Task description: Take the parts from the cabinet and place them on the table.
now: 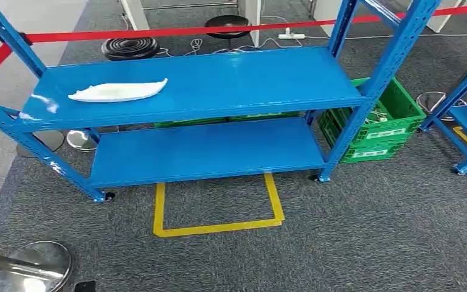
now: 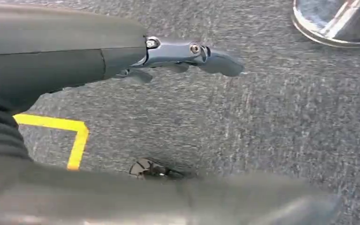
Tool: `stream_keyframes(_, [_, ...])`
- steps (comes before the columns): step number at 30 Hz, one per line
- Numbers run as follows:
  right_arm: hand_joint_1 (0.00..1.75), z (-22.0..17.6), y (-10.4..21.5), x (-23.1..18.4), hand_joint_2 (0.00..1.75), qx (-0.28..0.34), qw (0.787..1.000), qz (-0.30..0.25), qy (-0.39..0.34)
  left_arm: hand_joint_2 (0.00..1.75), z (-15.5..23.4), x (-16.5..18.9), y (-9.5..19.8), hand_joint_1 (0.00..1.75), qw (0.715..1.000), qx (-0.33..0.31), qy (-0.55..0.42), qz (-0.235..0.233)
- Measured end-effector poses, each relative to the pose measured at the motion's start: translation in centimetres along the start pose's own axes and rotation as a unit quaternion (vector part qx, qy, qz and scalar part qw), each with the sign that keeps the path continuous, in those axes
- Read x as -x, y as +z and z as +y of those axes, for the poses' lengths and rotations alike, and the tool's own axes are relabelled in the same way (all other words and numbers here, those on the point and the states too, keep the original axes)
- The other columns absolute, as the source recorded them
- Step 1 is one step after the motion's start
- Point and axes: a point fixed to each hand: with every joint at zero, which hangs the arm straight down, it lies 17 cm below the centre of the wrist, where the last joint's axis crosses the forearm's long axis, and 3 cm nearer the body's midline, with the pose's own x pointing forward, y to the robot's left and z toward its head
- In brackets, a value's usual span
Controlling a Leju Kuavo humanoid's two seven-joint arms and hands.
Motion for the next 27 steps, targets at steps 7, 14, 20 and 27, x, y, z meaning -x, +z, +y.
stream_keyframes(7, [0.0, 0.9, -0.3, -1.5, 1.75, -0.023, 0.999, -0.013, -0.025, 1.75, 1.0, 0.6, -0.3, 0.0, 0.999, -0.008, 0.041, 0.016])
stream_keyframes(14, [0.0, 0.6, -0.8, -3.3, 1.75, -0.029, 0.996, -0.026, -0.076, 1.75, 0.5, 0.4, -0.4, 0.0, 0.993, 0.015, 0.111, 0.024])
stream_keyframes(20, [0.0, 0.1, -1.4, -4.7, 1.75, -0.029, 0.995, -0.038, -0.087, 1.75, 0.2, 0.2, -0.5, 0.0, 0.989, 0.029, 0.142, 0.028])
stream_keyframes(27, [0.0, 0.0, -1.5, -5.4, 0.0, -0.034, 0.993, -0.044, -0.107, 0.0, -0.6, -0.4, -0.4, 0.0, 0.984, 0.061, 0.167, 0.02])
